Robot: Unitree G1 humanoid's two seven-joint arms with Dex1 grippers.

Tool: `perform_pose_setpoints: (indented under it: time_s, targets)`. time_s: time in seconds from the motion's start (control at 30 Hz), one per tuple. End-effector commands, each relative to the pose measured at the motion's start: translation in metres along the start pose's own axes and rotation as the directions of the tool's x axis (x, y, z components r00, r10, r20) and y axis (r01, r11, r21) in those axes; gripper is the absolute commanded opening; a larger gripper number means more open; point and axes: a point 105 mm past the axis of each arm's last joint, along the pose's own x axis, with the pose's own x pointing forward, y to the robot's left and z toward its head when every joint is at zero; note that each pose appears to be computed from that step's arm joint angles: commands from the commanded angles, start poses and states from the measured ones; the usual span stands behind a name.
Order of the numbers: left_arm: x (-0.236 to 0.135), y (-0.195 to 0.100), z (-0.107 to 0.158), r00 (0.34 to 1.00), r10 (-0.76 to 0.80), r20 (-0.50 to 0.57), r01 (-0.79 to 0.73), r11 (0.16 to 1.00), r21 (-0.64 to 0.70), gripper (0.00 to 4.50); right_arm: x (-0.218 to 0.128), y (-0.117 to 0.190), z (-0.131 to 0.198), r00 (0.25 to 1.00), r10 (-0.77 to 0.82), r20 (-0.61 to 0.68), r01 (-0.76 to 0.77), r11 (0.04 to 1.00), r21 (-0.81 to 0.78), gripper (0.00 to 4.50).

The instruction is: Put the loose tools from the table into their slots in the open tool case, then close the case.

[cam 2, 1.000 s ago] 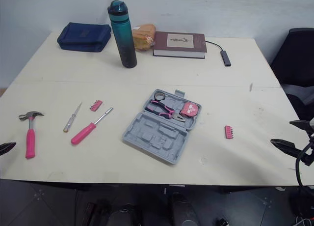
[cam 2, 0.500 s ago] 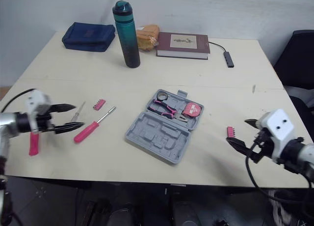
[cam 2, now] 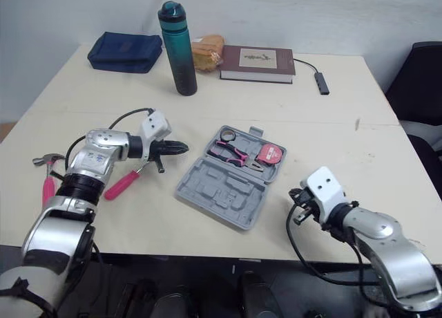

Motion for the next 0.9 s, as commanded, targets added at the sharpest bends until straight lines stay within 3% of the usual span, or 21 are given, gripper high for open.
perform_pose_setpoints:
  time_s: [0.03, 0.43, 0.63, 0.9]
  targets:
    - [0.008, -0.002, 0.011, 1.000, -0.020, 0.021, 0.019, 0.999, 0.039, 0.07, 0.009, -0.002, 0.004, 1.000, -0.027, 0.012, 0.028, 0.999, -0.020, 0.00]
    - [0.033, -0.030, 0.004, 0.991, -0.133, 0.008, 0.133, 0.990, 0.051, 0.07, 0.038, 0.006, 0.013, 0.999, 0.026, 0.032, -0.025, 1.000, -0.012, 0.00]
    - [0.024, -0.057, -0.003, 0.965, -0.262, 0.008, 0.262, 0.963, 0.057, 0.07, 0.040, 0.007, 0.024, 0.996, 0.069, 0.065, -0.068, 0.998, -0.011, 0.00]
    - [0.012, -0.091, -0.010, 0.963, -0.268, 0.039, 0.269, 0.962, -0.044, 0.07, 0.042, 0.005, 0.022, 0.994, 0.097, 0.051, -0.095, 0.995, -0.038, 0.00]
